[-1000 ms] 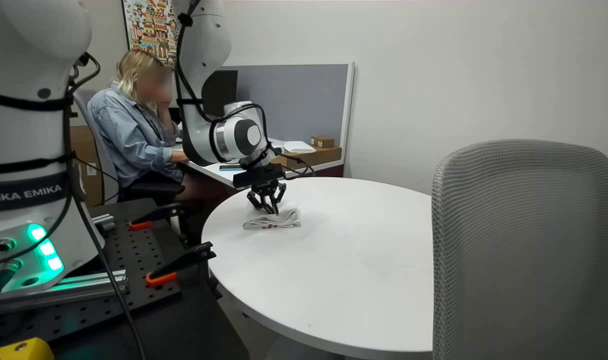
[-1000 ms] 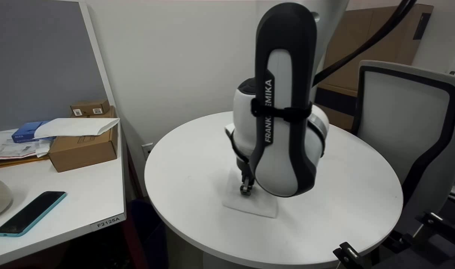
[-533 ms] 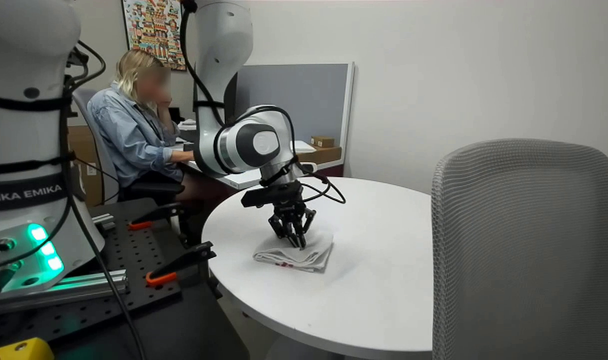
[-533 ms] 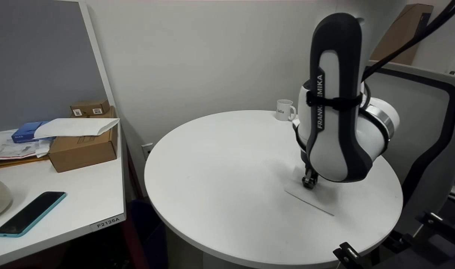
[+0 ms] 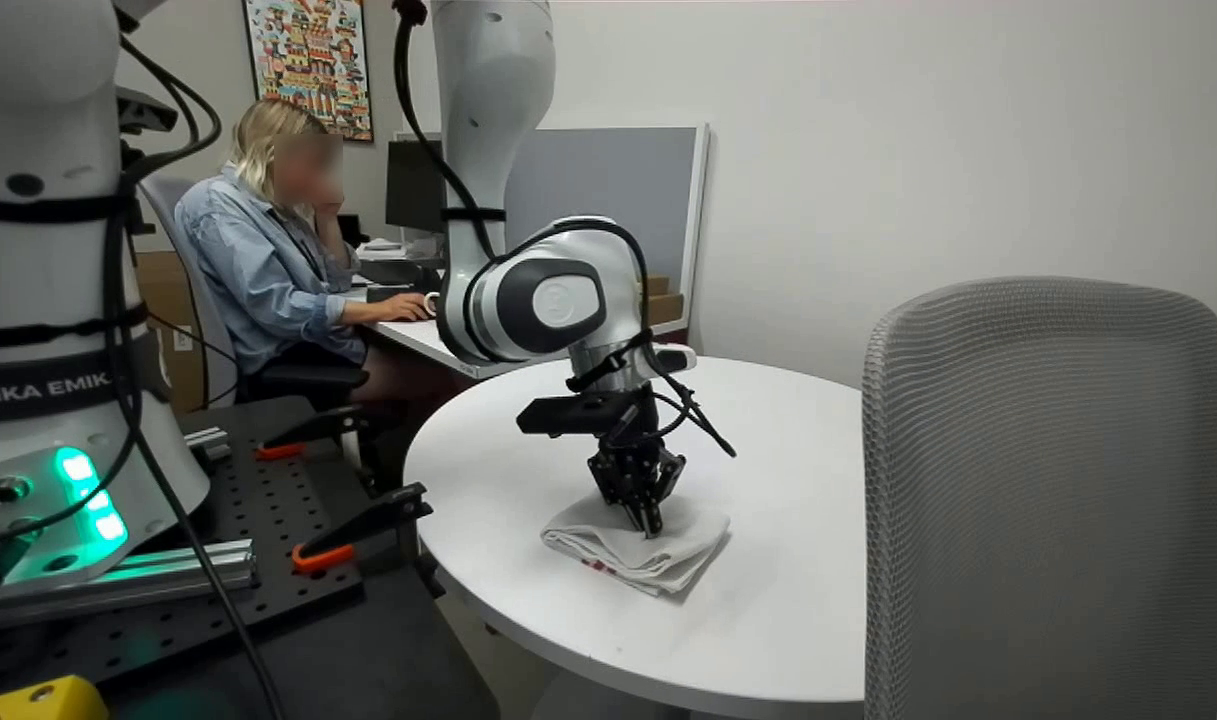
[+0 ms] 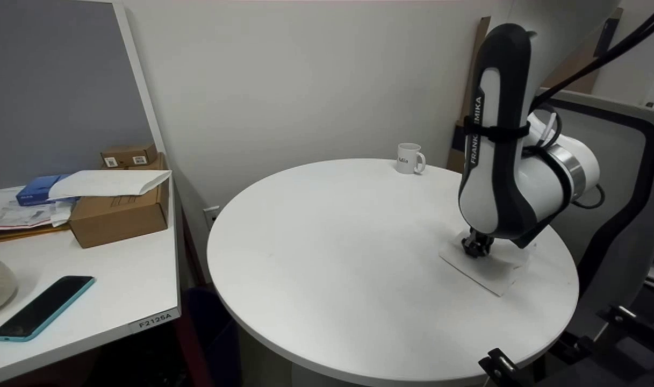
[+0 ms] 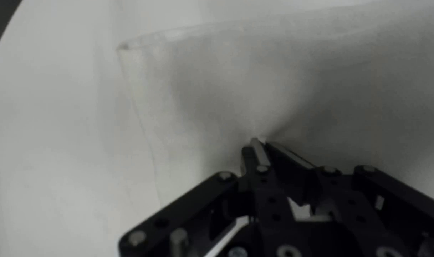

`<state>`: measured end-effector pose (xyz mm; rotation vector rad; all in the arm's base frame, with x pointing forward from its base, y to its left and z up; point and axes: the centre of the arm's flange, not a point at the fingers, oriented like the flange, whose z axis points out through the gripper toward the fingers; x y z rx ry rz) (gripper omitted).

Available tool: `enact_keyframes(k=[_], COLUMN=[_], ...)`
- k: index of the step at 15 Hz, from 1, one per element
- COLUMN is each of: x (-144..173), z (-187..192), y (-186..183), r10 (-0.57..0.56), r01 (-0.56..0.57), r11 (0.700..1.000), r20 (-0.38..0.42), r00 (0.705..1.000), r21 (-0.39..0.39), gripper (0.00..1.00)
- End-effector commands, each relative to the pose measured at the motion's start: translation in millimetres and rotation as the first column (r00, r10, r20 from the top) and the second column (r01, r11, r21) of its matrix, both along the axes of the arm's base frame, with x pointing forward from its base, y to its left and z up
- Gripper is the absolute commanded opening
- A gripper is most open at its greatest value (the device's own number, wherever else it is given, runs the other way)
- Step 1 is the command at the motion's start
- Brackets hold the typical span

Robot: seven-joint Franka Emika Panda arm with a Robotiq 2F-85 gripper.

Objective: Wipe the table top with the white towel

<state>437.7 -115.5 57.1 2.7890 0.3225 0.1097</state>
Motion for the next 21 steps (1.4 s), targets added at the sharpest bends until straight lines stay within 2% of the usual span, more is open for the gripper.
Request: enact_keyframes(k=[1,2,3,4,6,8,11,15,18,21], x=[25.9,30.9,34.9,38.2,41.3,38.9,29.6,8.7,-7.2,-19.5], z=[-2.4,-1.0,0.6,3.9,12.1,23.9,50.6,97.4,127.9,154.9], y=[15.5,21.0,25.6,29.3,34.9,36.7,25.7,11.0,18.1,44.5], r10=[-0.111,-0.126,-0.145,-0.171,-0.214,-0.246,-0.307,-0.334,-0.348,-0.329], r01=[0.109,0.123,0.140,0.164,0.201,0.230,0.286,0.320,0.333,0.311], r11=[0.991,0.987,0.982,0.974,0.959,0.947,0.933,0.926,0.912,0.903], r20=[0.025,0.027,0.030,0.035,0.040,0.046,0.068,0.040,0.019,0.012], r00=[0.993,0.992,0.989,0.985,0.976,0.968,0.949,0.942,0.937,0.944], r21=[0.079,0.105,0.126,0.154,0.201,0.224,0.217,0.200,0.239,0.295], gripper=[0.03,0.03,0.08,0.32,0.36,0.49,0.71,0.99,1.00,1.00])
